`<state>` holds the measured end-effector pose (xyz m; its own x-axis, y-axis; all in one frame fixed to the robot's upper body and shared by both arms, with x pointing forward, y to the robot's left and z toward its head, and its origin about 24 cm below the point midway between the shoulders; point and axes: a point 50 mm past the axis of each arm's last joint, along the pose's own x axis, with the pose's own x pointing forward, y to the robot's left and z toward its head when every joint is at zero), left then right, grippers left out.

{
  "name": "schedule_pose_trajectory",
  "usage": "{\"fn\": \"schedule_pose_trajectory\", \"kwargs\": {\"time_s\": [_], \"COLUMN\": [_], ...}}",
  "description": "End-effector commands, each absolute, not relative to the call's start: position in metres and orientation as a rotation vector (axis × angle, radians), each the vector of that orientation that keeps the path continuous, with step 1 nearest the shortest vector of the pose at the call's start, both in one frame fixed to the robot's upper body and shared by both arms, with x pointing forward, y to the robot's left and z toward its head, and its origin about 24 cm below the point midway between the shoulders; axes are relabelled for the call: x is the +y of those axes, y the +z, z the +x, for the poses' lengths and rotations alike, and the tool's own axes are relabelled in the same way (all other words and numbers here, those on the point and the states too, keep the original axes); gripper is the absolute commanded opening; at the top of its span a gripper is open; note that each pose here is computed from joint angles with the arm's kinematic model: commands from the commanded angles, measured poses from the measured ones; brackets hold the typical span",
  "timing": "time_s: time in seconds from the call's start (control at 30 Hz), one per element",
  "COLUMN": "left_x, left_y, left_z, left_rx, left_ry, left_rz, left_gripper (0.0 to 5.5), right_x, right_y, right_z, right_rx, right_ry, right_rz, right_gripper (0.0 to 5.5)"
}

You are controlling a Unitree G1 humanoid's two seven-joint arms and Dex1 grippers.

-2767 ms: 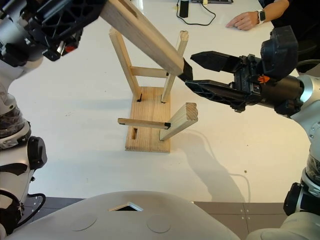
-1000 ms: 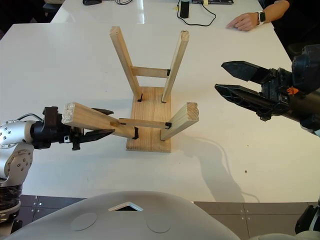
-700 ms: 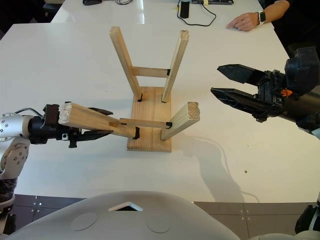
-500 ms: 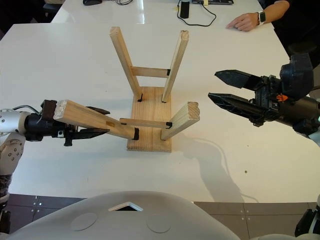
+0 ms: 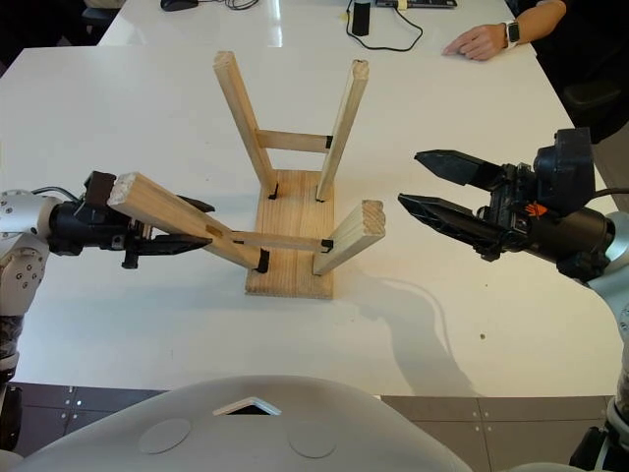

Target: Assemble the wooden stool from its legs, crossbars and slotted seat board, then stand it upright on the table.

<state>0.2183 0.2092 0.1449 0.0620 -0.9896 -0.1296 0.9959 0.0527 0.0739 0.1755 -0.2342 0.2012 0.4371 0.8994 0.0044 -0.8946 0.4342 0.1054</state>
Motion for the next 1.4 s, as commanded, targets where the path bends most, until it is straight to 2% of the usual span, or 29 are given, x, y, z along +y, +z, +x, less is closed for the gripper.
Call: {"fn": "schedule_pose_trajectory", "kwargs": {"time_s": [0.03,0.23,0.47,1.03,1.4], "left_x": [0.213,0.211,0.205,0.193,0.187], "left_y": [0.138,0.136,0.126,0.118,0.092], "left_z": [0.22,0.228,0.235,0.23,0.237], "left_rx": [0.119,0.168,0.294,0.354,0.498], "left_ry": [-1.518,-1.561,-1.585,-1.638,-1.605], "left_rz": [0.237,0.228,0.292,0.331,0.371], "left_gripper": [2.04,2.04,2.04,2.04,2.04], "right_x": [-0.234,-0.232,-0.228,-0.225,-0.221], "right_y": [0.202,0.2,0.198,0.195,0.194], "right_z": [0.175,0.175,0.176,0.176,0.179], "right_rx": [0.045,0.039,0.036,0.035,0.03], "right_ry": [1.107,1.108,1.116,1.122,1.139], "right_rz": [0.075,0.069,0.063,0.059,0.054], "right_gripper": [3.12,3.12,3.12,3.12,3.12]}}
